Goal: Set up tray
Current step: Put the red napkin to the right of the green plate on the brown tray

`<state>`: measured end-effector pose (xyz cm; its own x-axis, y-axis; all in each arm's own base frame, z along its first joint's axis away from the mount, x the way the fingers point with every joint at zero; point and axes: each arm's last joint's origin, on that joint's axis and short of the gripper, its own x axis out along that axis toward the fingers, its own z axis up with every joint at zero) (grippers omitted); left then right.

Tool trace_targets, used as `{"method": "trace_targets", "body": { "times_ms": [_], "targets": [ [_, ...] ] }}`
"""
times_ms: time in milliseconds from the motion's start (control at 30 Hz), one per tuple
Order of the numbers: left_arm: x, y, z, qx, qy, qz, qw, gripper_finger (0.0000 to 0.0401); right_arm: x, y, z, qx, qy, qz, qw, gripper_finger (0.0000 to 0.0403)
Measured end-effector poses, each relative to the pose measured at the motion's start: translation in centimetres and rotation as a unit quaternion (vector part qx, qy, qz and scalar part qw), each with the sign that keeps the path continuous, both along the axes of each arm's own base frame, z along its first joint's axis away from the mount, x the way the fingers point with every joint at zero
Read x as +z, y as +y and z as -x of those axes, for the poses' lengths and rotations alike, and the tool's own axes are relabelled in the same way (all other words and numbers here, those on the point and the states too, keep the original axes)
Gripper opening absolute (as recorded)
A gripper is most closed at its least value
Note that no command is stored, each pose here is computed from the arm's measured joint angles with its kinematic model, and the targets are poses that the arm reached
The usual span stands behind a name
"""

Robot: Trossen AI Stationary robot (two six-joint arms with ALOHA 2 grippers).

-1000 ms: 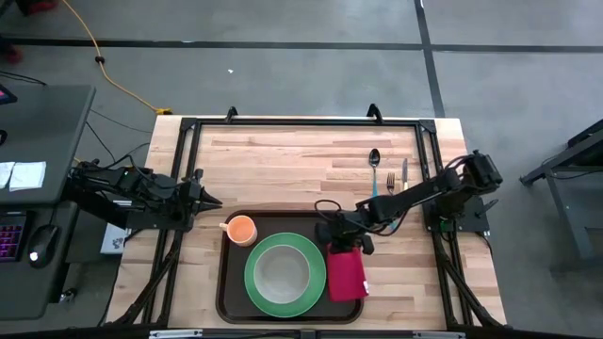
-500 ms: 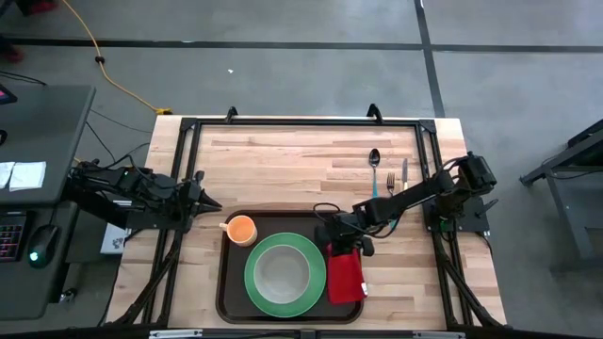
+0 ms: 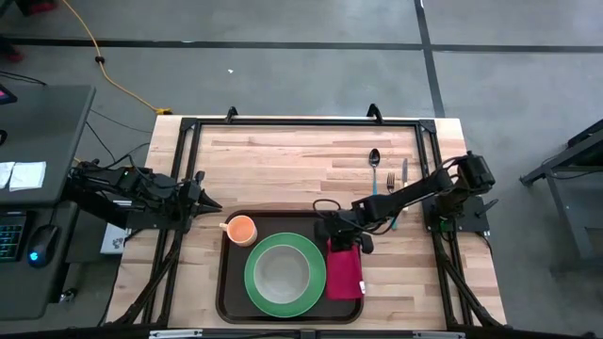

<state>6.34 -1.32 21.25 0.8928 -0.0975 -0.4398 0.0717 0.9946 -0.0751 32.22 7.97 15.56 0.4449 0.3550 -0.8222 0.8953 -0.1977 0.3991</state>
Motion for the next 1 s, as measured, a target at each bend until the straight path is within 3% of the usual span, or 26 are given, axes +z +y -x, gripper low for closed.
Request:
{"method": "trace_targets", "body": {
  "times_ms": [1000],
  "targets": [
    [0.18,-0.16,-0.06,-0.026,-0.009,0.004,1.000,0.0074,-0.35,-0.53,-0.59,-0.025,-0.007,-0.008,1.000,0.0000]
  ]
}}
